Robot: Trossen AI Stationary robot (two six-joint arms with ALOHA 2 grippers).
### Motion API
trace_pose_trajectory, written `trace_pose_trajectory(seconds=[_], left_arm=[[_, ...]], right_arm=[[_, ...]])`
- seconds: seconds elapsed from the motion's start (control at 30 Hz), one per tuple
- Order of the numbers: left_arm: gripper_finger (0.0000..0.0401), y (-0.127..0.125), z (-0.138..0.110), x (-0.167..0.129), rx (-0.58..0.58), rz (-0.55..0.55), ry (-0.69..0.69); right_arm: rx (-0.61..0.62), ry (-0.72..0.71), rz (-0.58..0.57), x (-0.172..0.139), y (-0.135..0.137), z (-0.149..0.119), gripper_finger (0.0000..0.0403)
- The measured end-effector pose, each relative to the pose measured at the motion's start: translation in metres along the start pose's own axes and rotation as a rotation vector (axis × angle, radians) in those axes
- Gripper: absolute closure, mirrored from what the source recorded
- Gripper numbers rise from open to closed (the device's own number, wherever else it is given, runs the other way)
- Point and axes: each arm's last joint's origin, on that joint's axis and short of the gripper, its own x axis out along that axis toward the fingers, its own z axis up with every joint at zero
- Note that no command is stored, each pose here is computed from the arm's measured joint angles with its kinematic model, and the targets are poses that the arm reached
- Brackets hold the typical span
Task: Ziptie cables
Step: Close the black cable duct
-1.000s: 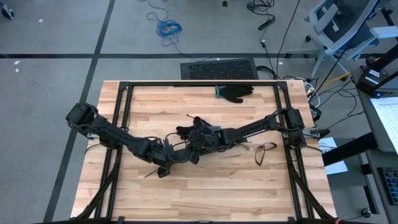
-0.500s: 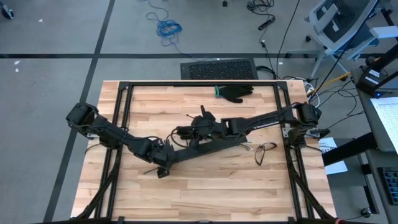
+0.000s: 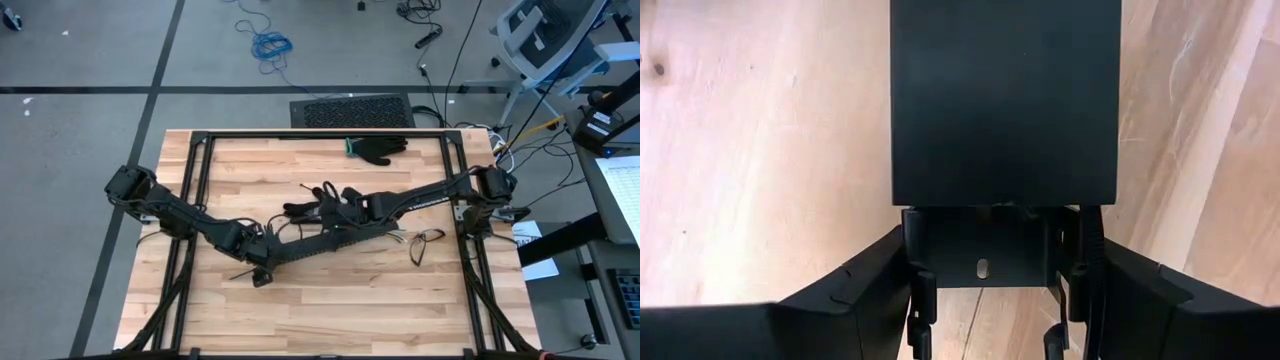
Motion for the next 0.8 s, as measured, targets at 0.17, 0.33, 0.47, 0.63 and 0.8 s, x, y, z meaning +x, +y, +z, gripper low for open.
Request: trace_pose_trajectory(seconds=[0.17, 0.33, 0.47, 0.63, 0.8], left_arm=[[0.0156, 0.001, 0.000, 0.000, 0.021, 0.022, -0.010], [0.0157, 0.006, 0.004, 0.001, 0.021, 0.033, -0.015], [0.0157, 0.012, 0.007, 0.001, 0.029, 0.049, -0.015], [0.0157, 0.014, 0.011, 0.001, 0.018, 0.046, -0.029], [0.0157, 0.013, 0.009, 0.001, 0.070, 0.037, -0.020]], right_arm=[[-0.126, 0.061, 0.118, -0.006, 0.019, -0.012, 0.0403], [-0.172, 0.079, 0.090, -0.002, 0.036, -0.027, 0.0403], [-0.134, 0.082, 0.043, 0.017, 0.039, -0.034, 0.0403], [-0.094, 0.010, 0.030, 0.018, 0.041, -0.029, 0.0403], [-0.090, -0.009, 0.031, 0.010, 0.039, -0.024, 0.0403]])
